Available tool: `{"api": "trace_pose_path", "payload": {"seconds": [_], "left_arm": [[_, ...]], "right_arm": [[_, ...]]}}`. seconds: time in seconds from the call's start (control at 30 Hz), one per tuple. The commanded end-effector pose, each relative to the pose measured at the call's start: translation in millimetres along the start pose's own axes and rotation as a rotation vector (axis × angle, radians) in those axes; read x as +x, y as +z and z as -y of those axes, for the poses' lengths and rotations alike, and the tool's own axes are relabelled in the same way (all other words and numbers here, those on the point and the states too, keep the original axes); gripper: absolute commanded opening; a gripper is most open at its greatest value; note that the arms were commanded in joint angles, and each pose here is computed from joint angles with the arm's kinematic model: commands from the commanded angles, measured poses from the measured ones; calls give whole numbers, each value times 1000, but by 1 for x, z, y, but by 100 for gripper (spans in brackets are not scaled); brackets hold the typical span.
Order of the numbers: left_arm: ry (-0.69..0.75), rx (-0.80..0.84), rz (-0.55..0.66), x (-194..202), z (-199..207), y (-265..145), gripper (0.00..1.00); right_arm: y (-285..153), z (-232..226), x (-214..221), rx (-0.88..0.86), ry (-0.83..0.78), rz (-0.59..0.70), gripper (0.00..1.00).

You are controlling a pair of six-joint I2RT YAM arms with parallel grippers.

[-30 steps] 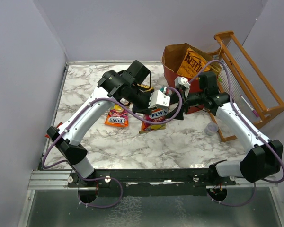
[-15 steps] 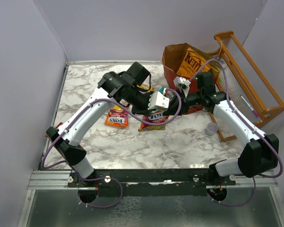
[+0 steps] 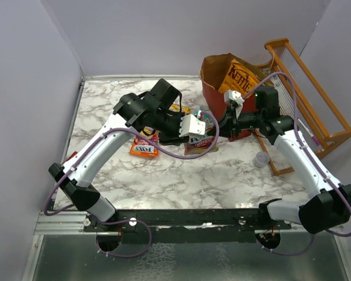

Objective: Place the snacks into the paper bag
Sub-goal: Place the snack in the paper bag.

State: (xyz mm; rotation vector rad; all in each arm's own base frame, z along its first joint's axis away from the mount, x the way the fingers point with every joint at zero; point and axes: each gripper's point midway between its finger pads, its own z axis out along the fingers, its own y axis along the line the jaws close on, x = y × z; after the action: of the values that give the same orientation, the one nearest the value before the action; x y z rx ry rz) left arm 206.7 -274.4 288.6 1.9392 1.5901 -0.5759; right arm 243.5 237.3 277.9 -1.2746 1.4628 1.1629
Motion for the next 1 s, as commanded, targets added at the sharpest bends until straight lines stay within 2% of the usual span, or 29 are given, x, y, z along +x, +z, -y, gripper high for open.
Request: {"api": "trace_pose_path", "payload": {"seconds": [0.0, 0.13, 0.33, 0.7, 0.97], "left_arm": [[-49, -144, -83, 19, -16, -17, 42], [-105, -259, -137, 38, -35, -26, 52], [-197, -394, -126, 51, -59, -46, 70], [-281, -494, -107, 68, -74, -65, 75], [-337, -556, -105, 80, -83, -76, 89]], "right_arm": [[-31, 10, -38, 143, -73, 24, 1], [-57, 18, -60, 248, -91, 38, 1], [-86, 31, -92, 412, -93, 46, 1], [-148, 67, -182, 810, -121, 138, 1], [-178, 114, -208, 1028, -132, 224, 1]]}}
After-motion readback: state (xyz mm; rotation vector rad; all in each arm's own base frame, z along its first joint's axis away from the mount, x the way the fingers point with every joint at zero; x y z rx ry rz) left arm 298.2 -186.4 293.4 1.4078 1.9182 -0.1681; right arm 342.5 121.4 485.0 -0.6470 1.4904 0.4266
